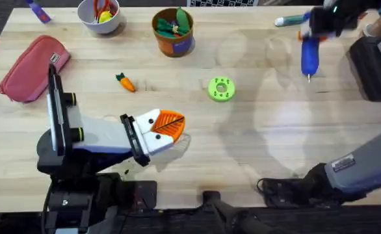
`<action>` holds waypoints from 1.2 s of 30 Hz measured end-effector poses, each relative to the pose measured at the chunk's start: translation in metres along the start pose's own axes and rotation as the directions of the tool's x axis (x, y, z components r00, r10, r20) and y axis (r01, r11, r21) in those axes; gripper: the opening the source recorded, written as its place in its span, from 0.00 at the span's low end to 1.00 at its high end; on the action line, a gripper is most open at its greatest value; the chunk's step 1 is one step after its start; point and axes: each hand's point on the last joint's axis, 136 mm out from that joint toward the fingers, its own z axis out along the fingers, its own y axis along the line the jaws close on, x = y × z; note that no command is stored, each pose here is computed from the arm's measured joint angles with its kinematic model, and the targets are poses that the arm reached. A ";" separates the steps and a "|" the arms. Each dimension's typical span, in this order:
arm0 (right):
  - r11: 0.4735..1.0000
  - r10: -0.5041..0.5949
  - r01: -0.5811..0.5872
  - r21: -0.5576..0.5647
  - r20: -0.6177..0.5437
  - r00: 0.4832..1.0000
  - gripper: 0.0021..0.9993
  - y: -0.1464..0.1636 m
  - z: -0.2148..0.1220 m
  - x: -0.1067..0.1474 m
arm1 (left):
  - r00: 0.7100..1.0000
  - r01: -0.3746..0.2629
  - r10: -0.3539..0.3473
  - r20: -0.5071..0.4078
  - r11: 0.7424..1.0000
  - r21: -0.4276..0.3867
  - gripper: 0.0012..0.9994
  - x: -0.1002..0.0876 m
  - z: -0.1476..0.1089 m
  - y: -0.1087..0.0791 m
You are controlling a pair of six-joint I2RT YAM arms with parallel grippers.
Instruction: Pick up the gripper from the table and insert it into the empty holder that is missing its gripper. Then pick up a screw, insert it into the mounting hole, and use the screwdriver to tighten it. Finally, clean up the table by picking up the vegetable and placing it into the bucket.
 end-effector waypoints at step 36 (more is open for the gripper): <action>0.734 0.281 0.318 -0.600 0.695 0.662 0.02 0.205 -0.296 0.003 | 1.000 0.000 0.000 0.000 1.000 0.000 0.00 0.000 0.000 0.000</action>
